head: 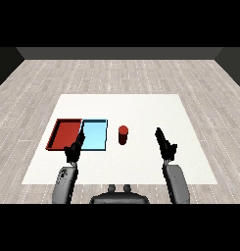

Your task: Pick the red can and put it in the red box

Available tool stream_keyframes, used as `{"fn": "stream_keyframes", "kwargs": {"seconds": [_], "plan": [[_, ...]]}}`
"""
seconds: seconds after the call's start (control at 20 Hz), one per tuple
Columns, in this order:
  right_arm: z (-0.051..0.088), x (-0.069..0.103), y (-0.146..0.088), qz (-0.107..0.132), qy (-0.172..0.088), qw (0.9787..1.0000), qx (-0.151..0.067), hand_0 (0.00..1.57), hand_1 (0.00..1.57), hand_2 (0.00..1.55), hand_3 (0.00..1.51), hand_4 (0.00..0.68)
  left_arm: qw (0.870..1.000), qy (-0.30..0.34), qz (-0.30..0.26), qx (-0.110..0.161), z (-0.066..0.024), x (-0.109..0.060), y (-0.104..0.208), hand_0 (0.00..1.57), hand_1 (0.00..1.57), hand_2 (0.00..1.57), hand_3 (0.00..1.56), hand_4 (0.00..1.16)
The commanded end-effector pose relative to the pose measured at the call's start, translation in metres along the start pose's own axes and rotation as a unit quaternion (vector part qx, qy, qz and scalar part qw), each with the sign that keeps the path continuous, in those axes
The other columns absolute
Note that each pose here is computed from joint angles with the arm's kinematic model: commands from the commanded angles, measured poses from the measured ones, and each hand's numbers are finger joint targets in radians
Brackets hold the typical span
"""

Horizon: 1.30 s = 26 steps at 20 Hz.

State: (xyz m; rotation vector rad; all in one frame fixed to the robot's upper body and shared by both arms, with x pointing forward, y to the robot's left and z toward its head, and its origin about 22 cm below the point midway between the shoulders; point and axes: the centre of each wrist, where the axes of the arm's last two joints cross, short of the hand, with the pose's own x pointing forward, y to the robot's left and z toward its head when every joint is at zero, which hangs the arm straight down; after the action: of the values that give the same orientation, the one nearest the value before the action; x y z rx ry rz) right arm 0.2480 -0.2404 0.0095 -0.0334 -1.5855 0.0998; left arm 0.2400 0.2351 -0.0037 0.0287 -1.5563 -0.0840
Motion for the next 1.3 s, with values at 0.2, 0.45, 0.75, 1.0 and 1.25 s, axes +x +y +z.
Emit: {"fn": "stream_keyframes", "kwargs": {"seconds": [0.2,0.45,0.75,1.0,1.25], "plan": [[-0.001,-0.002,-0.017,-0.001,-0.006,0.9997,-0.026,0.0,0.0,0.0,0.0,0.0,1.0,-0.022,-0.012,0.004,-0.0015,0.008,0.012,0.0,0.0,0.0,0.0,0.0],[-0.001,0.012,-0.006,-0.038,-0.165,0.9854,0.015,0.0,0.0,0.0,0.0,0.0,0.97,-0.239,0.042,0.01,0.0033,0.031,0.007,0.0,0.0,0.0,0.0,0.0],[-0.005,0.0,-0.018,-0.047,-0.165,0.985,0.015,0.0,0.0,0.0,0.0,0.0,0.968,-0.246,0.048,0.006,0.0011,-0.006,0.005,0.0,0.0,0.0,0.0,0.0],[0.002,0.001,-0.036,-0.037,-0.175,0.9838,0.016,0.0,0.0,0.0,0.0,0.0,0.967,-0.25,0.046,0.014,0.0063,0.014,0.001,0.0,0.0,0.0,0.0,0.0],[-0.004,-0.021,-0.01,-0.052,-0.156,0.9862,0.017,0.0,0.0,0.0,0.0,0.0,0.969,-0.243,0.046,-0.007,0.0065,0.036,0.036,0.0,0.0,0.0,0.0,0.0]]}}
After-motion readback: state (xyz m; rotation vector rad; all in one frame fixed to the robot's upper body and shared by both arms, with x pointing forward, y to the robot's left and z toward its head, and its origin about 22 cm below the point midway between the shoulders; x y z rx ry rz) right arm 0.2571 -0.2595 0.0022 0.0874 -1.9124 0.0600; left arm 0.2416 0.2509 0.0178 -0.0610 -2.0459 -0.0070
